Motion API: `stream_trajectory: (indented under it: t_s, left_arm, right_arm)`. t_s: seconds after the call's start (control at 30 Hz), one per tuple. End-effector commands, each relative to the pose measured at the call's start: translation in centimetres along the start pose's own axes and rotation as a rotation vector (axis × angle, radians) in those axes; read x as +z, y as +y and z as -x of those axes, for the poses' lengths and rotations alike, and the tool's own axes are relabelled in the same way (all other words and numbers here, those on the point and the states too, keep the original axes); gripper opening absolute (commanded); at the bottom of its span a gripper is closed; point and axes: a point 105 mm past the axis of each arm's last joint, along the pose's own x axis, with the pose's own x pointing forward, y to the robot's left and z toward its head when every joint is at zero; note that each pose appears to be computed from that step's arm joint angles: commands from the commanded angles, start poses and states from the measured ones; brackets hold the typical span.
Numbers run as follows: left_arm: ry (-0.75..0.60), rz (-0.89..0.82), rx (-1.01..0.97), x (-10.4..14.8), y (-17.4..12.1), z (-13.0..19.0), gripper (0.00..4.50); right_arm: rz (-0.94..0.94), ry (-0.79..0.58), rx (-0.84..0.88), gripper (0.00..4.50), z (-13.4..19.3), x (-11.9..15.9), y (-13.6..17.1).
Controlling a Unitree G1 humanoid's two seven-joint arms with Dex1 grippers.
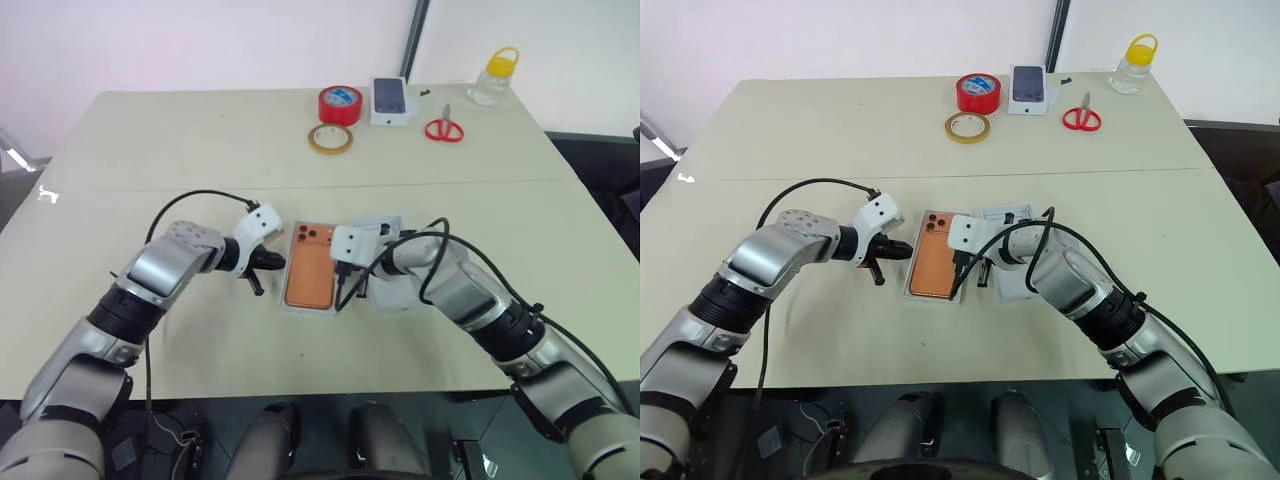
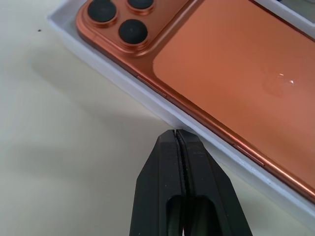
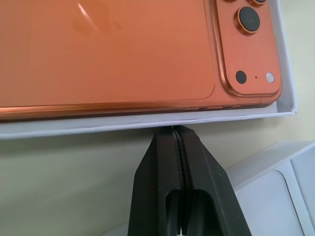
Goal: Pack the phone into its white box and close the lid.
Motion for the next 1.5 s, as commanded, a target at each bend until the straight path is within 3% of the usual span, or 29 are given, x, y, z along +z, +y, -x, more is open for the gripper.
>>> stream_trajectory:
  t_s: [0.03,0.4,0.7,1.17,1.43,1.5]
  left_arm:
    - [-0.079,-0.057,-0.155,3.0,-3.6,-1.5,0.06]
    - [-0.114,-0.065,-0.275,5.9,-8.0,-5.8,0.06]
    - [-0.135,-0.059,-0.344,6.8,-9.9,-6.8,0.06]
    - [-0.124,-0.013,-0.291,5.7,-8.7,-6.3,0.06]
    - [-0.13,-0.007,-0.262,3.9,-7.0,-4.1,0.06]
    - [-0.149,0.007,-0.268,3.5,-6.8,-3.3,0.0]
  right_arm:
    - [0.044,-0.066,0.005,0.0,1.2,1.5,0.2]
    - [-0.013,0.041,0.015,0.0,5.4,-3.1,1.6]
    - [-0.056,0.135,-0.016,0.0,7.3,-6.1,1.8]
    - [-0.065,0.16,-0.025,0.0,8.0,-6.8,1.6]
    - [-0.107,0.146,-0.051,0.0,11.0,-6.8,0.2]
    - [-0.137,0.122,-0.053,0.54,11.7,-6.5,-0.2]
